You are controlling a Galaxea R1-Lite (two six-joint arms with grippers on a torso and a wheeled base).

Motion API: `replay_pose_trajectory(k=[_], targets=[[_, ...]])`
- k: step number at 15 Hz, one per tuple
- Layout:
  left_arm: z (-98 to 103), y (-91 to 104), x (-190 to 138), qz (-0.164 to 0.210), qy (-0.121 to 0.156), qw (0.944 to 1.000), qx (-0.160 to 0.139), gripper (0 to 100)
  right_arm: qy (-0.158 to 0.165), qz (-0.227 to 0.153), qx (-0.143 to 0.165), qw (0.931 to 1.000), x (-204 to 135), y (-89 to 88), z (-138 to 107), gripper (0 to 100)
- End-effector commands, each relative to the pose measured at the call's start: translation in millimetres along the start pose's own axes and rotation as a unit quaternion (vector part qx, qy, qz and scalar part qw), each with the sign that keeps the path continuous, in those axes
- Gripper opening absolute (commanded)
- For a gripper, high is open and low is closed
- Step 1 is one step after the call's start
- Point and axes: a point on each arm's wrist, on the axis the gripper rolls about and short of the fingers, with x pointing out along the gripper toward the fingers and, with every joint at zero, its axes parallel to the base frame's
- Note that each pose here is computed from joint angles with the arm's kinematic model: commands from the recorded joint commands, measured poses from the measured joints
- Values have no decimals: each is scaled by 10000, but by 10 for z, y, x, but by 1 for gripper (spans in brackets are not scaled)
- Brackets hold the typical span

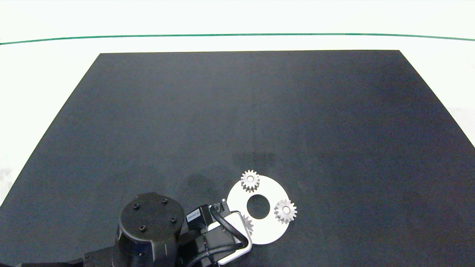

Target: Install three planetary gears onto the carrier pins

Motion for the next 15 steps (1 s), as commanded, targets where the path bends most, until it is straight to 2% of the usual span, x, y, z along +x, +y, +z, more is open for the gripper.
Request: replay_pose_trajectory(k=[1, 2, 9, 11, 12, 13, 15], targets=[[-14, -15, -2, -22, 20, 10000, 19, 16, 22, -6, -25, 10000, 2, 1, -2, 100], [-10, -12, -1, -18, 13, 10000, 10, 100, 22, -6, -25, 10000, 2, 1, -2, 100], [14, 1, 5, 17, -46, 10000, -3, 100, 6, 21, -18, 10000, 2, -4, 0, 100], [63, 86, -116, 196, -214, 9995, -128, 100, 12, 22, -14, 10000, 4, -2, -3, 100], [114, 273, -322, 616, -441, 9966, -321, 100, 29, -5, 2, 10000, 5, 2, 0, 100], [97, 466, -525, 1069, -477, 9921, -451, 100, 62, -43, 66, 9999, 10, 9, 1, 100], [-4, 858, -980, 2159, -227, 9733, -742, 100, 181, -273, 289, 9990, 17, 35, 25, 100]])
